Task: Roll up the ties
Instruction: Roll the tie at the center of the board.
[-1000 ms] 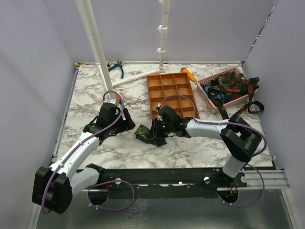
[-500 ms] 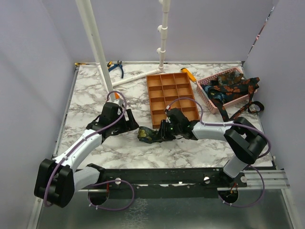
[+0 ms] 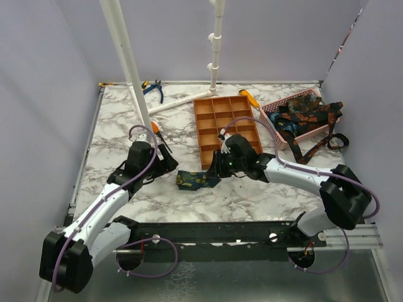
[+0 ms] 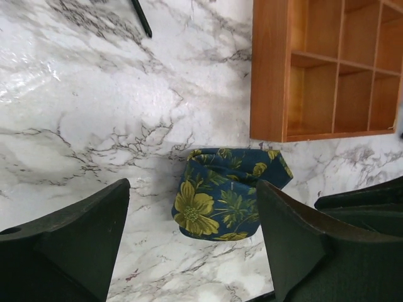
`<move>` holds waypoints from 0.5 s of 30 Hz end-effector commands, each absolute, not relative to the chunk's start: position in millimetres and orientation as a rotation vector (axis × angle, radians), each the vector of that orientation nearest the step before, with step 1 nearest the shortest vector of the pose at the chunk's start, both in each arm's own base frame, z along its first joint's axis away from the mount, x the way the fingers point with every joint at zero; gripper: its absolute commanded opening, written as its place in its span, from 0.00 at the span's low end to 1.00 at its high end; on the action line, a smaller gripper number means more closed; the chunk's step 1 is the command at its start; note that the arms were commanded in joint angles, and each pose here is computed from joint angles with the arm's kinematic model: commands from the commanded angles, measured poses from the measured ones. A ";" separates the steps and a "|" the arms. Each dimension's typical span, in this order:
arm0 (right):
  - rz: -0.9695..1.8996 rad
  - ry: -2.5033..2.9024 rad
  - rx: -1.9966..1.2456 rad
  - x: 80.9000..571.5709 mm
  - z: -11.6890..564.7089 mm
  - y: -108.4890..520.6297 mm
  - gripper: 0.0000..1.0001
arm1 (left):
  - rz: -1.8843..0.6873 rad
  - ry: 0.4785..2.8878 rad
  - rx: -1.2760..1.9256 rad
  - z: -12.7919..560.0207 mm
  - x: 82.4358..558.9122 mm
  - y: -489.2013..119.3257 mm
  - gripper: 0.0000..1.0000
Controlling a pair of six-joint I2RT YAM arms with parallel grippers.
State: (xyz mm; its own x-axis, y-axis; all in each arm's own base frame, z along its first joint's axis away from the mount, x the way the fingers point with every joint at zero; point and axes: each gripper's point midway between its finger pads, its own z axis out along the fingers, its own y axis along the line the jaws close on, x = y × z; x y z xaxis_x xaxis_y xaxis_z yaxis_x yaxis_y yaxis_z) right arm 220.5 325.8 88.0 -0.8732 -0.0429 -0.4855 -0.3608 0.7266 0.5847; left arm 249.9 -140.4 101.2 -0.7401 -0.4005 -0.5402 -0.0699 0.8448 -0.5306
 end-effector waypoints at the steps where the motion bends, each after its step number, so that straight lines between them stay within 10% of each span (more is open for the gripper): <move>1: 0.937 2.347 -0.399 229.5 120.4 319.4 0.31 | -0.595 2.180 -0.454 127.0 260.3 -121.4 0.81; 7: 0.841 2.265 -0.377 260.3 148.6 323.7 0.44 | -0.654 2.136 -0.603 125.0 254.8 -119.3 0.80; 11: 0.986 2.301 -0.487 254.4 158.6 349.8 0.51 | -0.741 2.110 -0.625 127.9 248.5 -125.9 0.61; 15: 1.128 2.208 -0.483 255.2 177.5 368.4 0.65 | -0.930 2.088 -0.460 144.5 236.4 -151.7 0.74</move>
State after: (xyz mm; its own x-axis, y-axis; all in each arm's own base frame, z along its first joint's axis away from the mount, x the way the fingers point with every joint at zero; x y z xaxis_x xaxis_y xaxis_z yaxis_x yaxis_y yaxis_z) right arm 260.7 356.2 170.8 -0.7447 -0.0415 -0.6661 -0.5288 0.6456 0.5510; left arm 241.7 -129.1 119.6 -0.5988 -0.6000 -0.5305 -0.1484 0.7341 -0.6627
